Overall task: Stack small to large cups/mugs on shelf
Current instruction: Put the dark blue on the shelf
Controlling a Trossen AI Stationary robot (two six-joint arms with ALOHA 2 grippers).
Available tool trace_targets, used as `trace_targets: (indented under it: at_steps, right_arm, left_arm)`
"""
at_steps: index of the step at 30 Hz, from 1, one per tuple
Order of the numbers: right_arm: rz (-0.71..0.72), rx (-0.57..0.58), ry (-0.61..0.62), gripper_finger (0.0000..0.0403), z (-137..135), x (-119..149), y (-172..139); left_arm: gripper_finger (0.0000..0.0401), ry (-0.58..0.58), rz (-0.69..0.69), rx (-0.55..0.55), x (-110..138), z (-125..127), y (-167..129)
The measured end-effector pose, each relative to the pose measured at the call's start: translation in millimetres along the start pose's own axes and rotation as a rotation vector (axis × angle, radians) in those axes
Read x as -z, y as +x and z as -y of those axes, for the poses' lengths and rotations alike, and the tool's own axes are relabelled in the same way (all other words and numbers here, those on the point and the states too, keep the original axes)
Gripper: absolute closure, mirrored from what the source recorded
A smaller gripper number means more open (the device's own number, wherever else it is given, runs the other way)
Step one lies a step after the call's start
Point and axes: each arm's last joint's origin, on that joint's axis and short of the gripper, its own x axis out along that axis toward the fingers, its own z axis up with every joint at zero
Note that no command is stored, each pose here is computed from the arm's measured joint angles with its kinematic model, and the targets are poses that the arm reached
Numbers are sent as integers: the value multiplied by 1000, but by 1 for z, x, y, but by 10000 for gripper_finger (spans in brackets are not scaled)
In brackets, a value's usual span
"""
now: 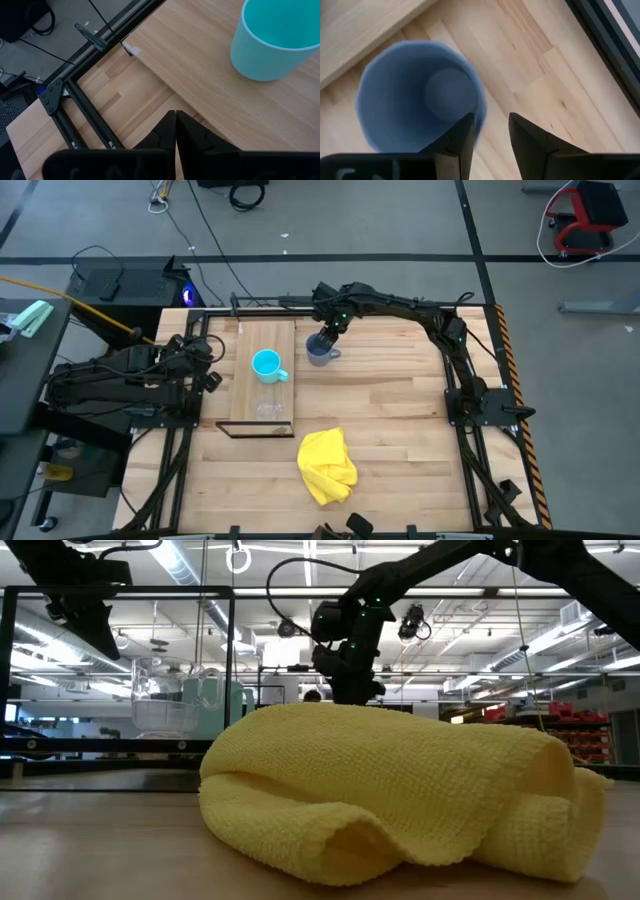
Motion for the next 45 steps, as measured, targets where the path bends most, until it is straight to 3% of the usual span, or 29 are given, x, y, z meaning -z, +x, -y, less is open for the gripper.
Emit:
trace_targets:
  at_steps: [11,15,20,27,39,45]
  right_arm:
    - [-23,0,-7,282,-2,0,16]
    - [-18,-1,-10,315,-2,-1,16]
    - [-6,-5,-39,383,-2,-2,16]
    - [44,-10,-78,390,-7,-7,15]
    - [311,-30,-155,390,-20,-43,-56]
    - [361,-84,-178,390,-17,-49,-70]
  left_arm:
    - [377,0,0,0,0,0,0]
    - [384,0,0,0,0,0,0]
    - [389,0,0,0,0,0,0]
    - [379,0,0,0,0,0,0]
    - [389,-1,0,0,0,0,0]
    - [378,0,0,0,0,0,0]
